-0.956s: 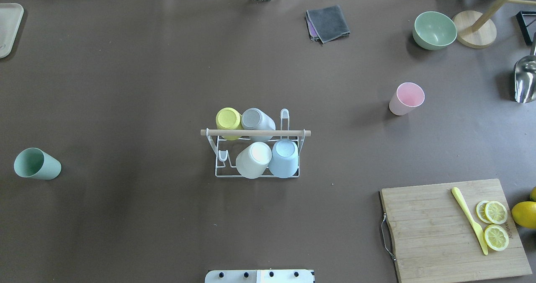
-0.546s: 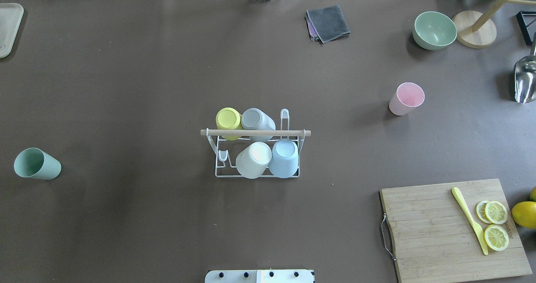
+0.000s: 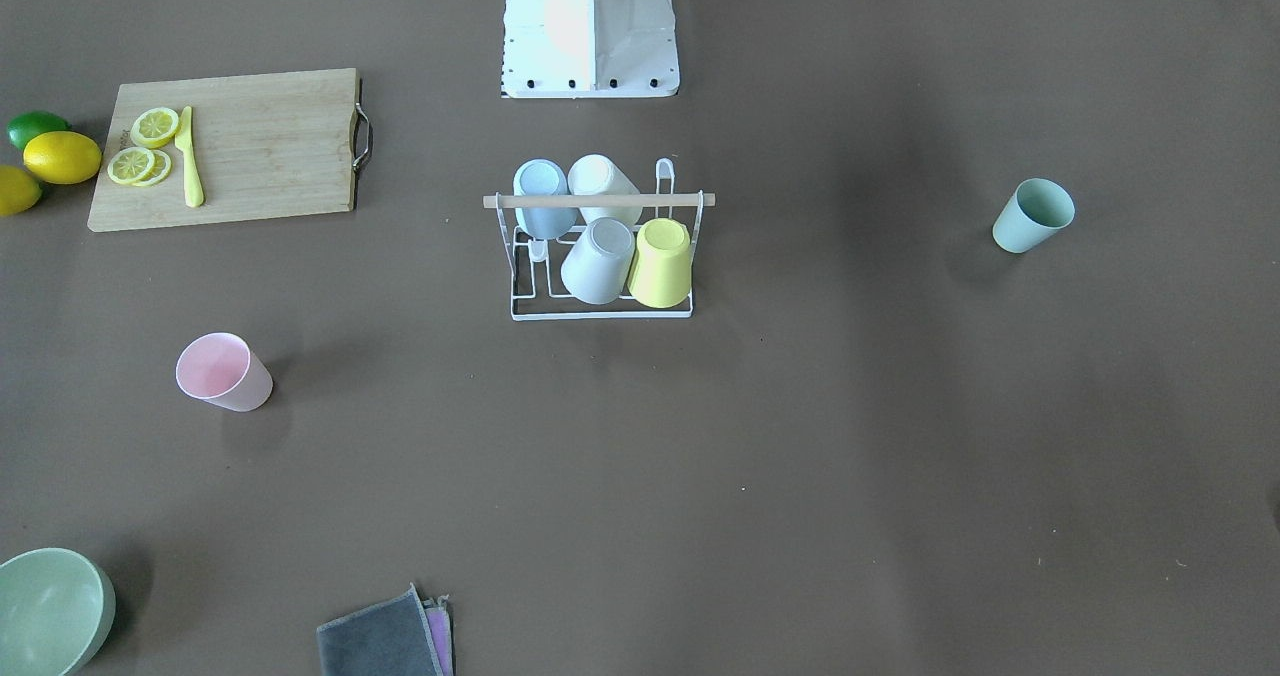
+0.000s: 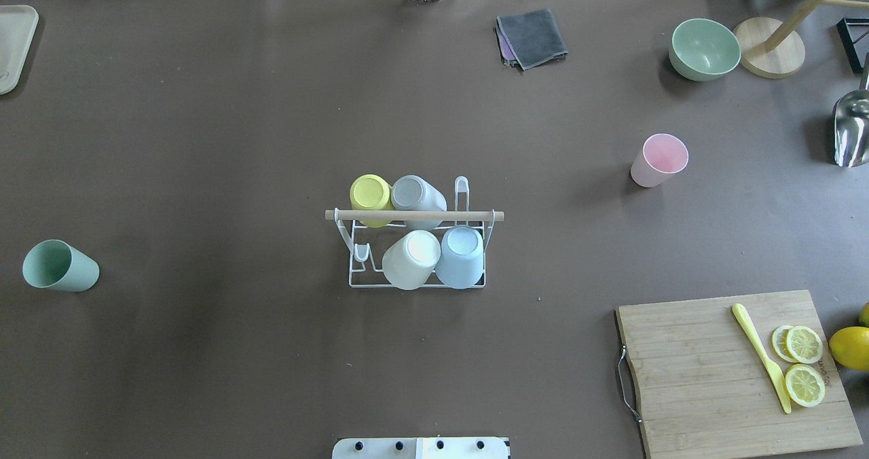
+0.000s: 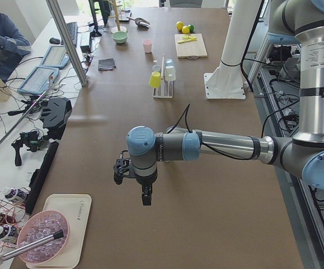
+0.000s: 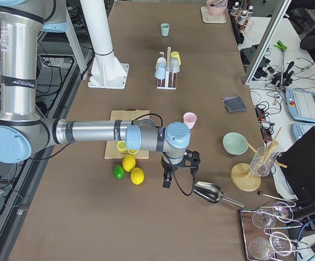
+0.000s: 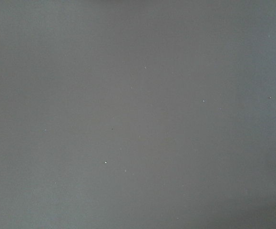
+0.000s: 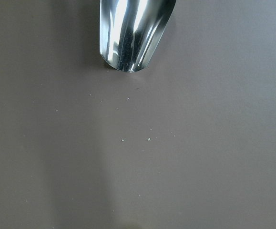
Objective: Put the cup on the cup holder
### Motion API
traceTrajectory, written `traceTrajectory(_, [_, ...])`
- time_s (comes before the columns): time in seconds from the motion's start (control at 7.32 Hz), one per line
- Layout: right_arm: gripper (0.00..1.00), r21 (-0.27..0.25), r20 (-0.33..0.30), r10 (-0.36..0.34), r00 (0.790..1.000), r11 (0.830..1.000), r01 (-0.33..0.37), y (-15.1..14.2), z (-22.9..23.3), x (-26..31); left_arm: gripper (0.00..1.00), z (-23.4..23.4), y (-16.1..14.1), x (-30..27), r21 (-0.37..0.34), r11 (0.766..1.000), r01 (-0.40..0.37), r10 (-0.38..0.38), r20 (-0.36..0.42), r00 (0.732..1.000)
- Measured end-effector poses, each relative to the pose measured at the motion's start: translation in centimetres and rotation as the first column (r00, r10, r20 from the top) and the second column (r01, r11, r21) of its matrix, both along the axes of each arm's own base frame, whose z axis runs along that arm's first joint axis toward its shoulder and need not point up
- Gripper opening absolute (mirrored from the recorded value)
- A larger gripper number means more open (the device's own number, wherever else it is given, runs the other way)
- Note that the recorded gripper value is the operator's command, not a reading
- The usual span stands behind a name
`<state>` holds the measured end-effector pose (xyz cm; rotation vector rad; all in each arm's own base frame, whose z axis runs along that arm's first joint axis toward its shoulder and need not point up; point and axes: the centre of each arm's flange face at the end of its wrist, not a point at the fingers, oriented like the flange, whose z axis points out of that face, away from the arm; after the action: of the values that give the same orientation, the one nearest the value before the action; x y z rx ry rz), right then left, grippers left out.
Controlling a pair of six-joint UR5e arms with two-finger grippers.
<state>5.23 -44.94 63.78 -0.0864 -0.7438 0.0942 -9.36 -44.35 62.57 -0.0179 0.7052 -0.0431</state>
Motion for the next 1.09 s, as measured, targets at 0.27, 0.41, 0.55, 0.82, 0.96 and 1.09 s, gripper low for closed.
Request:
traceTrajectory(0.27, [1.00, 0.026, 0.003, -0.004, 1.000, 1.000, 0.004, -0.3, -0.5, 0.0, 0.98, 0.0, 0.0, 0.0, -0.001, 1.000, 0.001, -0.001, 0.000, 1.000])
traceTrajectory(0.41, [1.00, 0.061, 0.005, -0.005, 1.000, 0.998, 0.005, -0.6, -0.9, 0.0, 0.98, 0.0, 0.0, 0.0, -0.002, 1.000, 0.002, -0.002, -0.002, 1.000])
traceTrajectory(0.55, [1.00, 0.089, 0.007, -0.007, 1.000, 0.996, 0.007, -0.8, -1.2, -0.1, 0.98, -0.1, 0.3, 0.1, -0.002, 1.000, 0.005, -0.005, -0.018, 1.000])
traceTrajectory(0.82, [1.00, 0.140, 0.010, -0.035, 0.999, 0.990, 0.033, -1.3, -2.0, -1.4, 0.97, -0.3, 0.9, 0.4, -0.004, 1.000, 0.012, -0.012, -0.069, 0.998])
traceTrajectory(0.96, [1.00, 0.184, 0.011, -0.058, 0.998, 0.981, 0.054, -1.7, -2.6, -2.5, 0.97, -1.0, 0.5, 0.7, 0.008, 1.000, 0.011, -0.010, -0.084, 0.996])
traceTrajectory(1.09, [1.00, 0.221, 0.012, -0.083, 0.996, 0.972, 0.079, -2.1, -3.1, -3.8, 0.97, -1.6, 0.0, 1.4, 0.019, 1.000, -0.002, 0.004, -0.099, 0.995])
